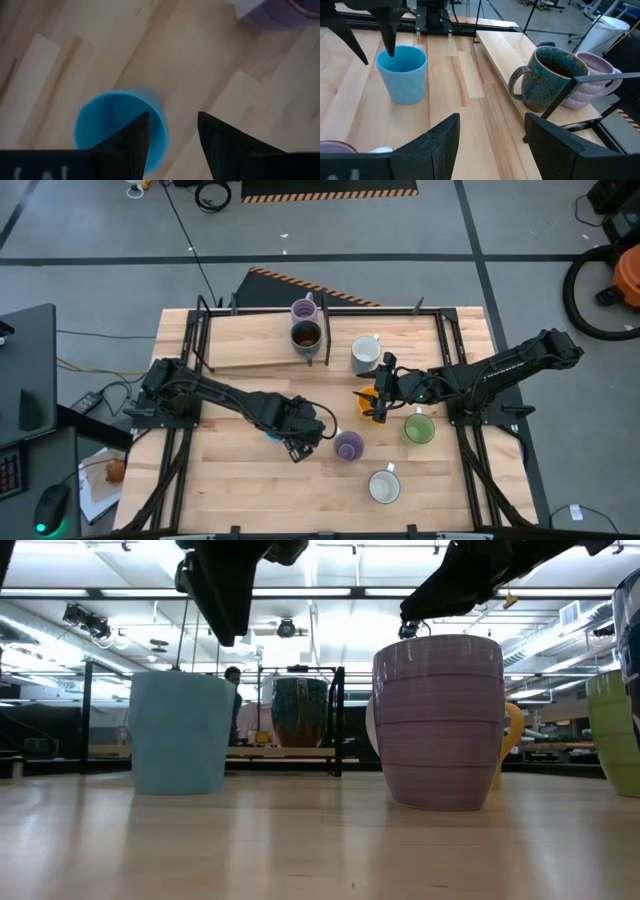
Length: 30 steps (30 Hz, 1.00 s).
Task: Place coffee mugs
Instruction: Put the light blue mug on the shelf
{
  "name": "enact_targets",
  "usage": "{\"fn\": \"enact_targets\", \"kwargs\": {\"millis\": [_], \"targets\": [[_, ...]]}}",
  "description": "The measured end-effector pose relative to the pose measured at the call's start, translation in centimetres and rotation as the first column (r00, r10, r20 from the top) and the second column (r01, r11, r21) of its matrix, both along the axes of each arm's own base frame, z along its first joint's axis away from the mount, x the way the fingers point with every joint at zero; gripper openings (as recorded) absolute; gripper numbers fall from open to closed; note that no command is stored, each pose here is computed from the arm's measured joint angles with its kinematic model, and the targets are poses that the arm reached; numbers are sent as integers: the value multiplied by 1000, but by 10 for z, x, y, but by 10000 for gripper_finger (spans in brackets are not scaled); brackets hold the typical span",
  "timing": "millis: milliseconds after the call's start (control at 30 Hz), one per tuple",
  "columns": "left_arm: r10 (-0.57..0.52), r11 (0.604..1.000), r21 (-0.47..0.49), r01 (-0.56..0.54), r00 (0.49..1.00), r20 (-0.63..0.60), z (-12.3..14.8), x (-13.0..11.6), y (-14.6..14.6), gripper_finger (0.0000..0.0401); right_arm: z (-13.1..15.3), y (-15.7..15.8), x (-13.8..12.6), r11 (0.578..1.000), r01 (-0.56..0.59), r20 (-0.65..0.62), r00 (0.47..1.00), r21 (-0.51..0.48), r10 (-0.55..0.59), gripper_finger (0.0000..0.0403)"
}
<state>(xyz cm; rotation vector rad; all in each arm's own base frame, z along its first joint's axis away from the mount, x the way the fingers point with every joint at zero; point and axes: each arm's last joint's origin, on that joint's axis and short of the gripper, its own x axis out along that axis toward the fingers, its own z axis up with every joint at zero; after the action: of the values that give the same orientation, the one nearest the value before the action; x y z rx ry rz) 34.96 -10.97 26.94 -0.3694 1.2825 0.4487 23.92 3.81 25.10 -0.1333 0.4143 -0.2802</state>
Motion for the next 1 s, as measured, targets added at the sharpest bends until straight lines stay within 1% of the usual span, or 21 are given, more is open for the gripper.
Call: {"fn": "enact_targets", "kwargs": {"millis": [100,200,300,500,700,833,1000], "targets": [[10,1000,16,-10,1000,-11,-5,-2,1,171,0,0,0,1000,-4,0,1000,2,4,229],[24,1000,19,-23,998,-63,-21,-7,2,171,0,0,0,1000,-14,-1,1000,7,14,229],[12,1000,0,-12,997,-75,-33,-8,2,171,0,1,0,1000,-17,1,1000,9,17,229],[6,999,-32,-8,997,-78,-34,-7,3,171,1,1,0,1000,-17,6,1000,10,17,229],[10,999,-42,-13,998,-64,-45,-6,7,168,1,1,0,1000,-17,7,1000,10,17,229],[11,999,-37,-14,998,-66,-52,-5,14,147,1,1,0,1000,-17,7,1000,10,17,229],[-2,998,-56,-3,997,-82,-62,-6,20,102,1,1,0,1000,-17,6,1000,10,17,229]]}}
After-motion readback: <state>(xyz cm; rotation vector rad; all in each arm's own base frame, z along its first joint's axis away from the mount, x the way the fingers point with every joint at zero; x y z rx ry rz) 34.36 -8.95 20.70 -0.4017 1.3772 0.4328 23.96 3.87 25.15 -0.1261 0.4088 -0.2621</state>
